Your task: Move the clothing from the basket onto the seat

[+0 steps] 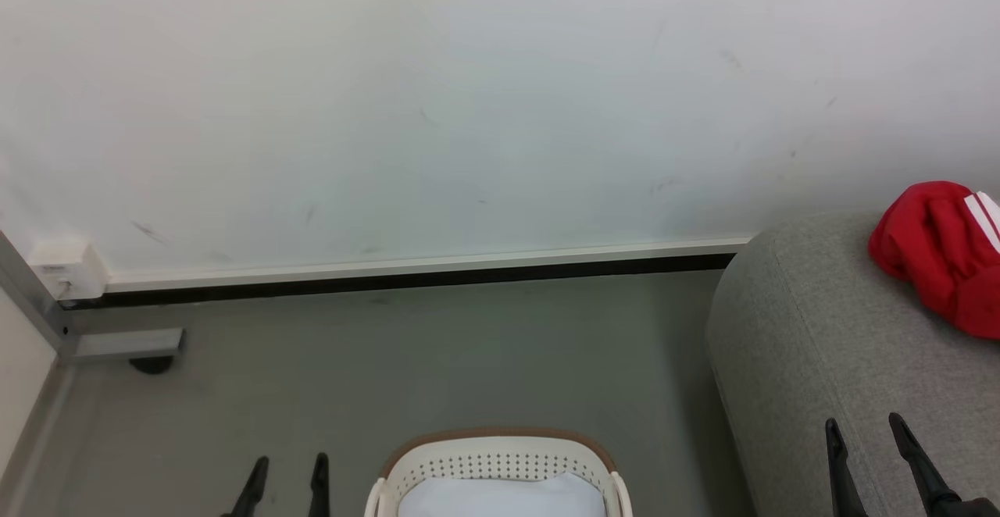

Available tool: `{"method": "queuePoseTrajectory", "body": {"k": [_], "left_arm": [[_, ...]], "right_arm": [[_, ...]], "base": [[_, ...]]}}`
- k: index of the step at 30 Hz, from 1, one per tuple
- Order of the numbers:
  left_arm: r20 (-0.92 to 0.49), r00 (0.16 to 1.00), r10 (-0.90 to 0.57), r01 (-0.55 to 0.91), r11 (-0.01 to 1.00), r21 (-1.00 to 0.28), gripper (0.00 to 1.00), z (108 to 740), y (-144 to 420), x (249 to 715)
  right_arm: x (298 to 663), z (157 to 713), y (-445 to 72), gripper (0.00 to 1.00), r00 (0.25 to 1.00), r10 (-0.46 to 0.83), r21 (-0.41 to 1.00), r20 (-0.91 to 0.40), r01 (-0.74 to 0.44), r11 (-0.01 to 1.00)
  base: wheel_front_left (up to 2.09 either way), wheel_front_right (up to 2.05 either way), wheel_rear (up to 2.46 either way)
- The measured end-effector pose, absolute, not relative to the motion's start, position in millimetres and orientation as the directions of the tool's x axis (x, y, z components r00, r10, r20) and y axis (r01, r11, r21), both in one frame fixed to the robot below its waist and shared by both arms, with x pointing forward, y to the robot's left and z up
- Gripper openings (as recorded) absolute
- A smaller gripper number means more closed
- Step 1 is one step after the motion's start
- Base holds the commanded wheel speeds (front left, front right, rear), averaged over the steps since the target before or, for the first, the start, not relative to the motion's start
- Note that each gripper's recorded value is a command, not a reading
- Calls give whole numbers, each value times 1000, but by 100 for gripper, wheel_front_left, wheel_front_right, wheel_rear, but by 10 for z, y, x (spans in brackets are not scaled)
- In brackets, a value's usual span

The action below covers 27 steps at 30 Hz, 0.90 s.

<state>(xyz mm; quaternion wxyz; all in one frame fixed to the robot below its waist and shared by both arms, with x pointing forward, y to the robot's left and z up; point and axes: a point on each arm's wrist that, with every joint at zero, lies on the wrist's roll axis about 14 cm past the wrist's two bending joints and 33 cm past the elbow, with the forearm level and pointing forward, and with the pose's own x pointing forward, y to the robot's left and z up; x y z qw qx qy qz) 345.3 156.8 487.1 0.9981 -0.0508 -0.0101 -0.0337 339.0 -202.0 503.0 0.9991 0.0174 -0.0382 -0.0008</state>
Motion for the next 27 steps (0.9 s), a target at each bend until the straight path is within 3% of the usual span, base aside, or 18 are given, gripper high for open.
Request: {"method": "queuePoseTrajectory", "body": {"k": [10, 11, 17, 27], "left_arm": [[23, 997, -80, 82, 992, -98, 100, 4864, 1549, 3470], [23, 997, -80, 82, 992, -98, 0, 4864, 1549, 3470], [-59, 995, -78, 71, 990, -119, 0, 4622, 1529, 3388], [-99, 995, -31, 0, 954, -301, 0, 4582, 1640, 3424]], "right_arm": [[3406, 5004, -2019, 100, 998, -3, 36, 67, 1, 999], [3406, 5004, -2019, 0, 998, -3, 36, 67, 1, 999], [3312, 4735, -1993, 0, 1000, -12, 71, -19, 13, 997], [3338, 4697, -2059, 0, 997, -55, 263, -50, 66, 962]], "base": [[0, 0, 0], [0, 0, 0], [0, 0, 0], [0, 0, 0]]}}
